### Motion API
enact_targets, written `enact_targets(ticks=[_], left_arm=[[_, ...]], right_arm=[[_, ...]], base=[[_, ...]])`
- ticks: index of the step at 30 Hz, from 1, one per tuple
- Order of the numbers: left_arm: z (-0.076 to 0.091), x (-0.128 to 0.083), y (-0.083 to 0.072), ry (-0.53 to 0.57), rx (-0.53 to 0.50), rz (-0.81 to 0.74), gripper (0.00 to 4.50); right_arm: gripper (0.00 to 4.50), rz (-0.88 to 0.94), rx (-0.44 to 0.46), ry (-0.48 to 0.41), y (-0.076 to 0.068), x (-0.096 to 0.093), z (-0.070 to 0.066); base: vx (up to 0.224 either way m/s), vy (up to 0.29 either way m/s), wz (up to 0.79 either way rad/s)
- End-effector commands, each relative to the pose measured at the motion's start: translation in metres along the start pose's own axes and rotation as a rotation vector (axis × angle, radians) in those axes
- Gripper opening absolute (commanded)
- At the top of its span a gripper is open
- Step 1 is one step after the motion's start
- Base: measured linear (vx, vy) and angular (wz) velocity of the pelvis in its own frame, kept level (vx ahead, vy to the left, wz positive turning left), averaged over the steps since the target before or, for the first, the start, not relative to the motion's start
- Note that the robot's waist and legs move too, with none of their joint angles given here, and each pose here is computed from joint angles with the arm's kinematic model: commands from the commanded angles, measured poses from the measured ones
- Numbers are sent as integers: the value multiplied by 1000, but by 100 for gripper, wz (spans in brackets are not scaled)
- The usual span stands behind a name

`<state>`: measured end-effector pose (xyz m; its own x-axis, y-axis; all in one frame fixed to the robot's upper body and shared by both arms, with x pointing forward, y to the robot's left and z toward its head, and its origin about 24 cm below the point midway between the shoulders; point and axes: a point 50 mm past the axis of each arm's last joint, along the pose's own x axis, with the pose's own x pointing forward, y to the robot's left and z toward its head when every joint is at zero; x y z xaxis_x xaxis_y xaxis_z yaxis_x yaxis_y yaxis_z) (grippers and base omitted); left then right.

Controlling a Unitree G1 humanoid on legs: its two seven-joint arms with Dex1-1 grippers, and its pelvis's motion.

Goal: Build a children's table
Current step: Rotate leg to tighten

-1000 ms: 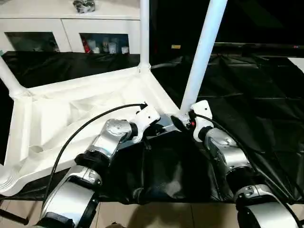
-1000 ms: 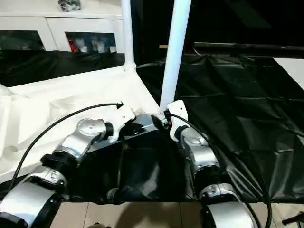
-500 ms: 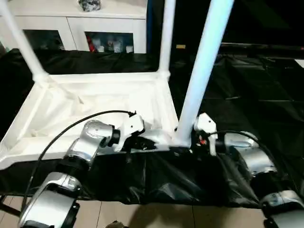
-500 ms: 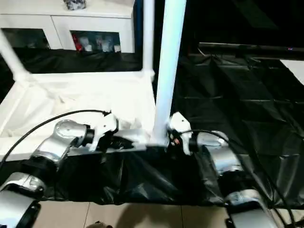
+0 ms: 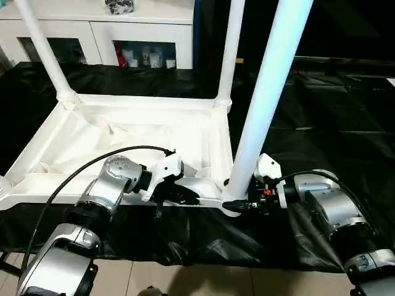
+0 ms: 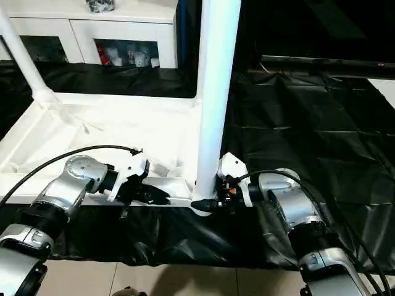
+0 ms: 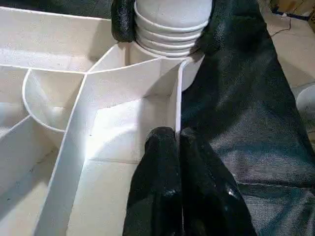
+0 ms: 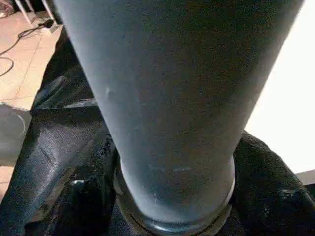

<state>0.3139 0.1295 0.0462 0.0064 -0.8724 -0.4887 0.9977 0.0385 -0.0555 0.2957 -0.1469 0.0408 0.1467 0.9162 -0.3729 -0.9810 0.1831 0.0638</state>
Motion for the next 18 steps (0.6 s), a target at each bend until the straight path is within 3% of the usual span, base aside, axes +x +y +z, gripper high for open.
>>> enact_targets(ticks=[1,5,9,11,14,17,18], left_arm=[[14,16,13,-59,-11,191,0],[22,28,24,-74,-46,382,0],[27,40,24,-97,-80,438,0],[32,53,22,-96,-79,478,0],[34,60,19,-104,-76,474,0],[36,66,14,-121,-64,436,0],[36,66,13,-123,-56,419,0]], right_arm=[[274,16,37,-56,12,35,0],[269,-311,124,-80,-4,53,-4],[268,-491,201,-77,-11,63,-7],[267,-562,242,-85,-10,79,-3],[267,-569,253,-111,-8,87,2],[337,-515,203,-157,-5,92,11],[337,-503,208,-168,-5,91,12]], base=[[0,0,0],[0,0,0],[0,0,0],[0,0,0],[0,0,0],[0,0,0],[0,0,0]])
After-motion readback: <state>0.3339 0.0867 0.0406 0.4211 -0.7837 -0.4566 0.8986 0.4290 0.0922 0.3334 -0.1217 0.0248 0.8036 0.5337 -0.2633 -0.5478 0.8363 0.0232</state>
